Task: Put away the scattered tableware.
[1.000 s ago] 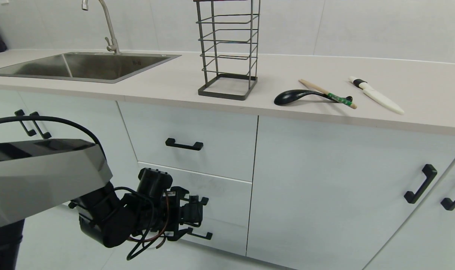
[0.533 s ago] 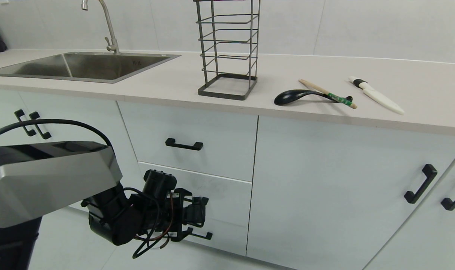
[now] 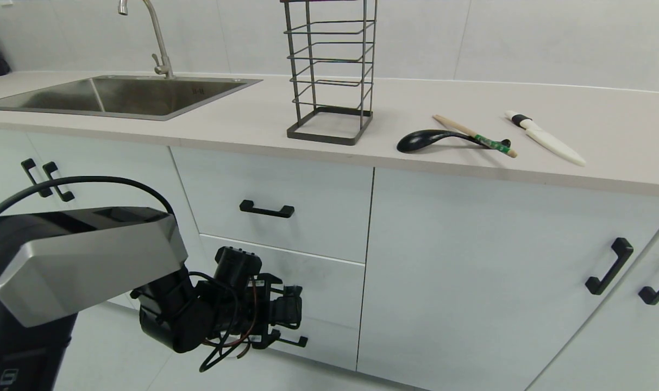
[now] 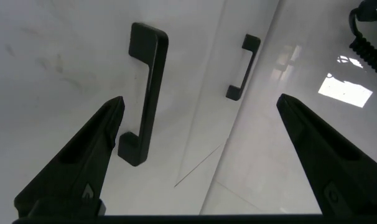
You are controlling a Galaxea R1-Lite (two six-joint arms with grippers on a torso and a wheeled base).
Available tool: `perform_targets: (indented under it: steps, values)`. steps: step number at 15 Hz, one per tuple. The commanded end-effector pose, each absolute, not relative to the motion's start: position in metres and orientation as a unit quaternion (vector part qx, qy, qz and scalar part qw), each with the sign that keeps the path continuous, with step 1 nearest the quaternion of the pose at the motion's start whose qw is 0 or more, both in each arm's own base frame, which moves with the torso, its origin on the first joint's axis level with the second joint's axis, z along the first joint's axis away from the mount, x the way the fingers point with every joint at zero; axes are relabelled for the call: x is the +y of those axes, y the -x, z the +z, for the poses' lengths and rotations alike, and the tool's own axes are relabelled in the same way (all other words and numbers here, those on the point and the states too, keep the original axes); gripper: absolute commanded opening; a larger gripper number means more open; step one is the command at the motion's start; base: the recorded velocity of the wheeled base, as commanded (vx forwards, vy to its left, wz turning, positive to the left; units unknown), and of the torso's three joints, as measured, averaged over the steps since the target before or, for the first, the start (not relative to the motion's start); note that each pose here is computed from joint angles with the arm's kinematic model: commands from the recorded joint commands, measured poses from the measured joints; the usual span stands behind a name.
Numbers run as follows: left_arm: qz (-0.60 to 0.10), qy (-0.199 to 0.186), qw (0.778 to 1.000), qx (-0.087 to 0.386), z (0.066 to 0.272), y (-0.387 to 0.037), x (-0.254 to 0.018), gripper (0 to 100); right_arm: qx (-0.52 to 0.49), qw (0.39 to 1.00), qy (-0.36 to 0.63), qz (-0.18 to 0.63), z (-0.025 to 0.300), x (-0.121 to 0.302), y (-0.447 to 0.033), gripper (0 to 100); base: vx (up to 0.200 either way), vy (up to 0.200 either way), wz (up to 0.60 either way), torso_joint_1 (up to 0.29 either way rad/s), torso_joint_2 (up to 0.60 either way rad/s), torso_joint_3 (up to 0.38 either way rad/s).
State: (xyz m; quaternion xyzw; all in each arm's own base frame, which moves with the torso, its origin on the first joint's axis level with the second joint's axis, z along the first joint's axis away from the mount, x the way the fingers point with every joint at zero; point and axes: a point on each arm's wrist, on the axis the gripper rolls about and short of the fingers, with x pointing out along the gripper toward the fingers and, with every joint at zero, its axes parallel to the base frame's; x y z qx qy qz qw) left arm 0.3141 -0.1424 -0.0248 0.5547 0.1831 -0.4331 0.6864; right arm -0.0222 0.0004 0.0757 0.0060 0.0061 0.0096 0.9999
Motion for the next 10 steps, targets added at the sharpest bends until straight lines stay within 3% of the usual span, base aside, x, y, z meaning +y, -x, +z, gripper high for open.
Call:
perform_targets:
  steps: [1, 10]
  values:
    - [-0.431, -0.556, 0.688, 0.18, -0.026, -0.319, -0.144, 100, 0.007, 1.0, -0.006, 0.01, 0.076, 0.0, 0.022, 0, 0.0, 0.0, 0.0, 0.0, 0.0, 0.0]
    - [-0.442, -0.554, 0.679, 0.192, -0.039, -0.316, -0.145, 100, 0.007, 1.0, -0.006, 0.01, 0.076, 0.0, 0.022, 0, 0.0, 0.0, 0.0, 0.0, 0.0, 0.0]
